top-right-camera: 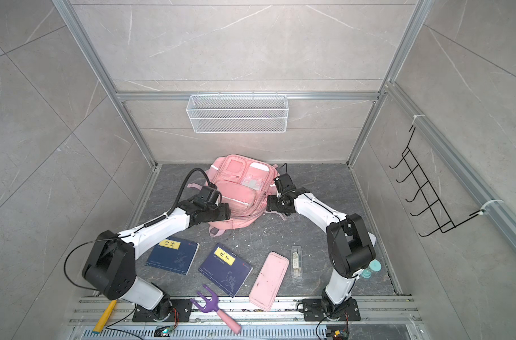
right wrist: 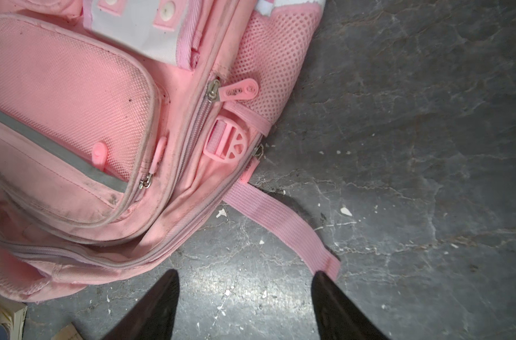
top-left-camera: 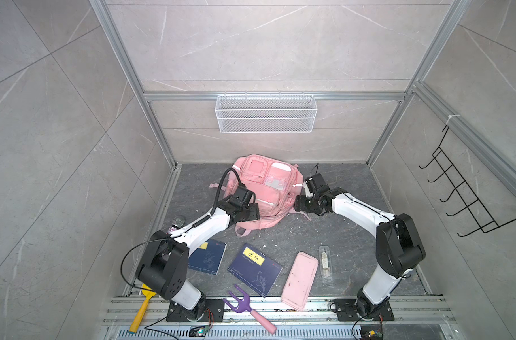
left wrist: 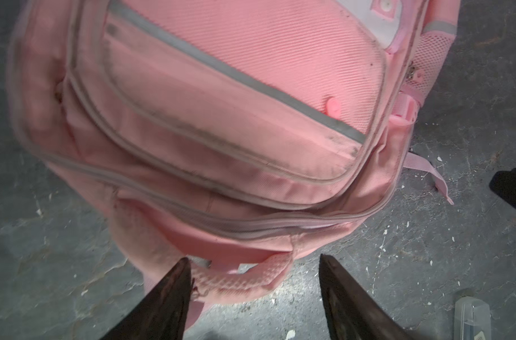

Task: Pack books, pencil case, and school supplies into a backpack
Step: Rotate the student bag at the top-center of the table, then unzip the student bag at the center of the table.

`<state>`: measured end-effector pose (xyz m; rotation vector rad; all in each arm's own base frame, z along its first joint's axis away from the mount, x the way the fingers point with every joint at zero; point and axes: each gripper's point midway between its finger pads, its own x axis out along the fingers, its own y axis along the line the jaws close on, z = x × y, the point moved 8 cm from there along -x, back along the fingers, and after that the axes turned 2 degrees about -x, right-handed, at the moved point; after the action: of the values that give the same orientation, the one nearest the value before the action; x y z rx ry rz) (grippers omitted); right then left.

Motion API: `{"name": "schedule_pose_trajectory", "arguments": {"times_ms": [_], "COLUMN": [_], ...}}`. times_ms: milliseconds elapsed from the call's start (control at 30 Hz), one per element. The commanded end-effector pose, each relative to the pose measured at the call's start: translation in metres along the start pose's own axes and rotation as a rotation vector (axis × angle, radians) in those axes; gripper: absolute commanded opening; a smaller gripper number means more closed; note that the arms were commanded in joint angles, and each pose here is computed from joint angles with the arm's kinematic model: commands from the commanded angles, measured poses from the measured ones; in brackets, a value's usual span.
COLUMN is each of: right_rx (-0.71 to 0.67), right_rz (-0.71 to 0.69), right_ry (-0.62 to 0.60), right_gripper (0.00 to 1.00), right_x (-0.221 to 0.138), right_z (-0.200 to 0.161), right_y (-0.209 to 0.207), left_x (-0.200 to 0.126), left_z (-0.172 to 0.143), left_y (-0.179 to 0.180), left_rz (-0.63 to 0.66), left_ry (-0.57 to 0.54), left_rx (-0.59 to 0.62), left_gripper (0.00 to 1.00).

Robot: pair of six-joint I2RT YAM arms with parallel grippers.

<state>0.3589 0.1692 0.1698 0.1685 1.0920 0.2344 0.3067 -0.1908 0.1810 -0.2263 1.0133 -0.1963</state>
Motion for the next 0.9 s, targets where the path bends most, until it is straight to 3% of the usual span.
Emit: {"name": "schedule_pose_trajectory", "arguments": {"times_ms": [0,267,567,867], "right_rx": [0.001,0.055,0.111,0.124], "right_rz": [0.026,-0.011,-0.038,-0.027], "right_ry": [0.001,-0.013,-0.016,0.004], "right_gripper": [0.73,0.73,0.66,0.6], "right_x": [0.001,-0.013,-0.03,-0.027], "right_z": [0.002,-0.014,-0.034,-0.043], "right_y": [0.004,-0.02,-0.053,-0.059], "left_x": [0.007,0.053,0.083,0.097], "left_z": [0.014,0.015,0.001,-0.009], "left_y": [-0.028,-0.099,-0.134,-0.131], "left_rz": [0.024,0.107,0.086,0.12], "left_ry": [-0.024,0.066,0.113,0.146], "left_rx": [0.137,0.482,0.638,0.689], "left_gripper": [0.71,0.71,0.64,0.56]}}
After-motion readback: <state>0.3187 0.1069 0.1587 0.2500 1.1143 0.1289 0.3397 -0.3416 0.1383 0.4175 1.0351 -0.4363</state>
